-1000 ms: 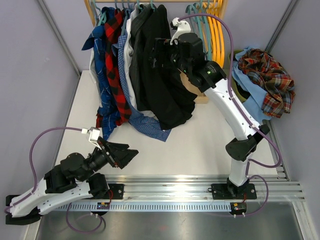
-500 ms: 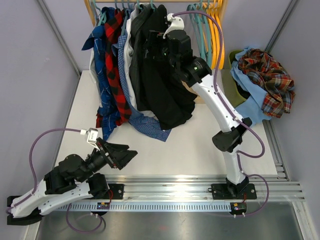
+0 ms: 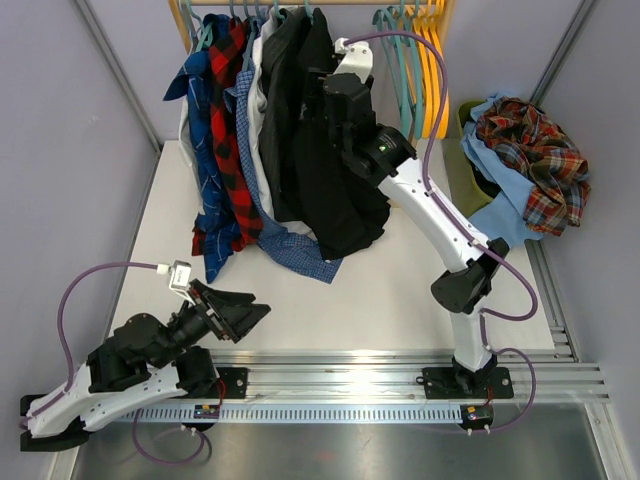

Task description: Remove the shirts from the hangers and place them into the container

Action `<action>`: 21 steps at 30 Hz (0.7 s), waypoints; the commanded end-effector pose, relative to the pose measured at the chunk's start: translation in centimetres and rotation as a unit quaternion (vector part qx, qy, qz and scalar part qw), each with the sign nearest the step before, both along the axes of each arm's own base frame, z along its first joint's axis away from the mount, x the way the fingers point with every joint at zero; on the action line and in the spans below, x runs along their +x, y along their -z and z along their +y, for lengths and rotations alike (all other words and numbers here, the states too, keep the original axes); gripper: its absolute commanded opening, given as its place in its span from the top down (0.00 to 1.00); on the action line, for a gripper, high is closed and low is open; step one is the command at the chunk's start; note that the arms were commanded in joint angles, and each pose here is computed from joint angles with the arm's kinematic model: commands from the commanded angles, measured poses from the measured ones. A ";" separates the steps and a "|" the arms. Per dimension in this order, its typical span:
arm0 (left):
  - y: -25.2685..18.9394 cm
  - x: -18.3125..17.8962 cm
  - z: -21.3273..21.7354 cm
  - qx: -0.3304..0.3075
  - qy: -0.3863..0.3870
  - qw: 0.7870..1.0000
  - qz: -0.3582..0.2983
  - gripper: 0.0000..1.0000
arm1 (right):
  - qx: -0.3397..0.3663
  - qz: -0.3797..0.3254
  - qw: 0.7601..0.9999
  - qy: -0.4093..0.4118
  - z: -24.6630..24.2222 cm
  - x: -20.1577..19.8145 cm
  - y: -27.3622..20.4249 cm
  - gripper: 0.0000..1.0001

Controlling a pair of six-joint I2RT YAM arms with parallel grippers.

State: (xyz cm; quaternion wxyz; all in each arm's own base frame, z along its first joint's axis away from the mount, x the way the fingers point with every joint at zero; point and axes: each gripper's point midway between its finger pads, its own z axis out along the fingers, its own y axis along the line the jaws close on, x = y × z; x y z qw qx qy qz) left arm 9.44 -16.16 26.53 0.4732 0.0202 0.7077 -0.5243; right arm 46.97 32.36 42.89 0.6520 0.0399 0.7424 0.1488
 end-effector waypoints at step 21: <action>-1.8 -0.5 1.8 -0.032 -0.005 0.999 -0.013 0.01 | -0.148 0.035 0.985 -0.075 -3.1 -3.6 -1.0 0.43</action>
